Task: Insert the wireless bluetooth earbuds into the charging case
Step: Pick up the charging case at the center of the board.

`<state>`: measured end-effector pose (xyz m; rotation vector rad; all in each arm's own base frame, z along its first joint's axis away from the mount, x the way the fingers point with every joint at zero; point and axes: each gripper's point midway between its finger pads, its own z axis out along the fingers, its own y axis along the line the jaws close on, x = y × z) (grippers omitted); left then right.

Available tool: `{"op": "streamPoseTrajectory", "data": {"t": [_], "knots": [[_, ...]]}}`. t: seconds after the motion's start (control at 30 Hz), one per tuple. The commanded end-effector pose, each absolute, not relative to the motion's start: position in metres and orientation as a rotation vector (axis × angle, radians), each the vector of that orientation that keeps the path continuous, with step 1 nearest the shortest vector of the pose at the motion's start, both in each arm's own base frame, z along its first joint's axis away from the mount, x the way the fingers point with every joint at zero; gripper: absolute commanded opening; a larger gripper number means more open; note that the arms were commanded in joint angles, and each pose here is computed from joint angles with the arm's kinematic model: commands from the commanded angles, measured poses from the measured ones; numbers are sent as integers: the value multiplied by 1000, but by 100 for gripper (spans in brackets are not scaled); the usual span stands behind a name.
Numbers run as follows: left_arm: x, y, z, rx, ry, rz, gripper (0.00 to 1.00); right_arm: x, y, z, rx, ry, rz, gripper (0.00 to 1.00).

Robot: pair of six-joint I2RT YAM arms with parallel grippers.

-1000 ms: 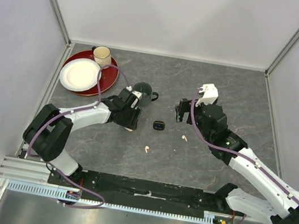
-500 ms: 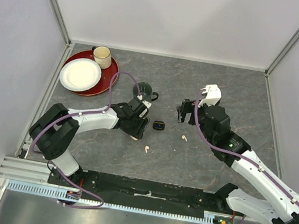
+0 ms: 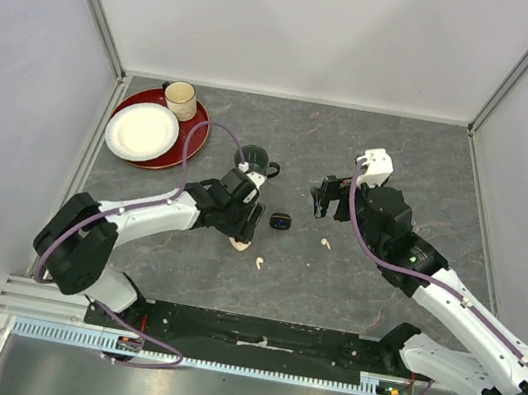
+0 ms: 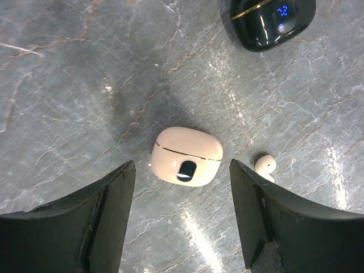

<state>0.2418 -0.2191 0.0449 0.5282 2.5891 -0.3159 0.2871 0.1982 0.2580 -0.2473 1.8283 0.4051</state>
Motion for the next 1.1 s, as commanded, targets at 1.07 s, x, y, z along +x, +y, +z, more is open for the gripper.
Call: {"op": "streamPoseTrajectory", "data": {"t": [1.07], "knots": [[281, -108, 192, -191, 1981, -492, 92, 215, 388, 78, -868, 1930, 733, 84]]}}
